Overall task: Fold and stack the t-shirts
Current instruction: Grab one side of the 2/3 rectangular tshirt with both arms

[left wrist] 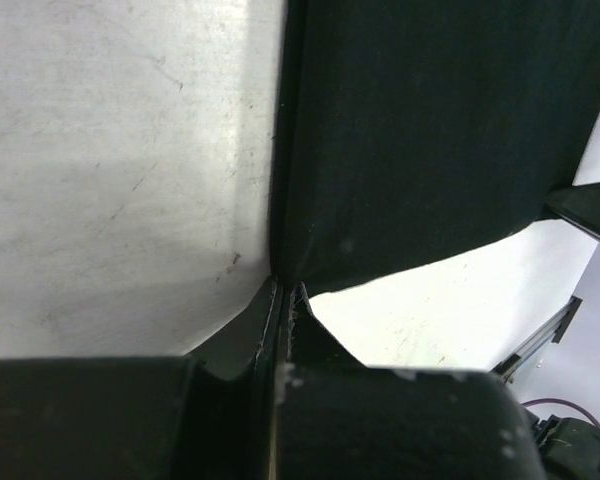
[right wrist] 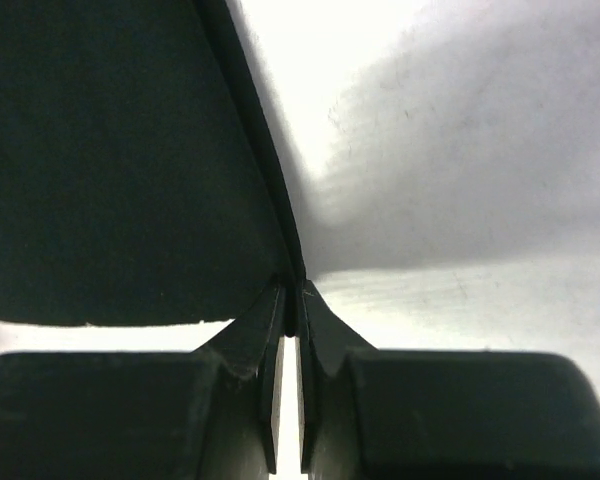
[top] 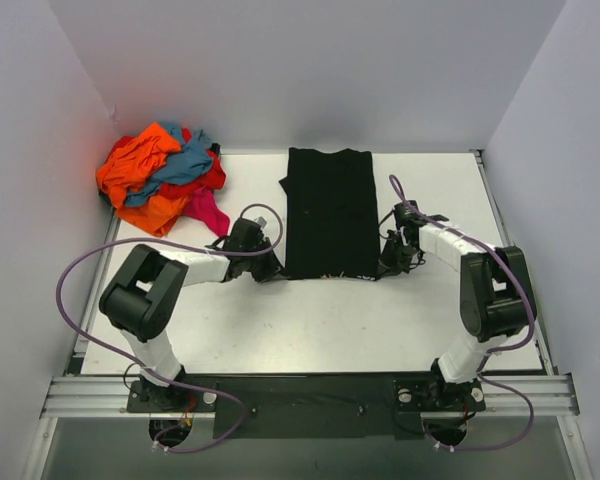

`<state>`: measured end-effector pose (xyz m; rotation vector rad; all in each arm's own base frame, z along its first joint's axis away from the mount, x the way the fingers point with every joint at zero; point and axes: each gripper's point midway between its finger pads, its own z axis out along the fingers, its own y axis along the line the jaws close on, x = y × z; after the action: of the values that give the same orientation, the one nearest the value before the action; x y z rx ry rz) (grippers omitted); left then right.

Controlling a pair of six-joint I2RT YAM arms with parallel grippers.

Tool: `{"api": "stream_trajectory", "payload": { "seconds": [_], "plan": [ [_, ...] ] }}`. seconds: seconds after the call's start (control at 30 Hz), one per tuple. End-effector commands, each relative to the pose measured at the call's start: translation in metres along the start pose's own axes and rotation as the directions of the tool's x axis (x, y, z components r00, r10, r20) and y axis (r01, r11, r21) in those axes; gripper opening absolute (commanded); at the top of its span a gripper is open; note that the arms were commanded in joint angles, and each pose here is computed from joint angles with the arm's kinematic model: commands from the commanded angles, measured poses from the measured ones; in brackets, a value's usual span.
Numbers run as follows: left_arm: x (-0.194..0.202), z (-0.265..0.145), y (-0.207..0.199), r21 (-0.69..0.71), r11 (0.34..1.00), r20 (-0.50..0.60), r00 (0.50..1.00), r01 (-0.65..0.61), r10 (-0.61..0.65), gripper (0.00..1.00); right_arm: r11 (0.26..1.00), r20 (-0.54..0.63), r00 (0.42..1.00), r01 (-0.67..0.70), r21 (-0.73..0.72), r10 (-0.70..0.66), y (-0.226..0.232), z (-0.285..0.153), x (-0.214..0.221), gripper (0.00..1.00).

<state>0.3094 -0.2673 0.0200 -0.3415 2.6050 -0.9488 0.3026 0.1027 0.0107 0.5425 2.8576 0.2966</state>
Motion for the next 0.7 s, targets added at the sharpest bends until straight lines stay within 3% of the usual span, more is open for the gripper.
{"api": "stream_trajectory", "payload": {
  "seconds": [0.0, 0.23, 0.47, 0.67],
  "plan": [
    [-0.005, -0.023, -0.009, -0.017, 0.997, 0.051, 0.996, -0.074, 0.075, 0.00, 1.000, 0.037, 0.999, 0.023, 0.019, -0.024, -0.011, -0.030, 0.009, 0.00],
    [0.034, -0.070, -0.022, -0.034, 0.986, 0.036, 0.985, -0.165, 0.166, 0.00, 0.994, 0.055, 0.994, 0.094, -0.048, -0.092, -0.004, -0.075, 0.047, 0.00],
    [0.079, -0.112, -0.013, -0.017, 0.988, 0.019, 0.988, -0.154, 0.155, 0.00, 0.990, 0.078, 0.994, 0.085, -0.111, -0.077, -0.009, -0.106, 0.082, 0.00],
    [0.082, -0.144, -0.025, 0.030, 0.989, 0.047, 0.989, -0.142, 0.141, 0.00, 0.986, 0.116, 0.991, 0.079, -0.149, -0.062, -0.007, -0.128, 0.082, 0.00]
  ]
}}
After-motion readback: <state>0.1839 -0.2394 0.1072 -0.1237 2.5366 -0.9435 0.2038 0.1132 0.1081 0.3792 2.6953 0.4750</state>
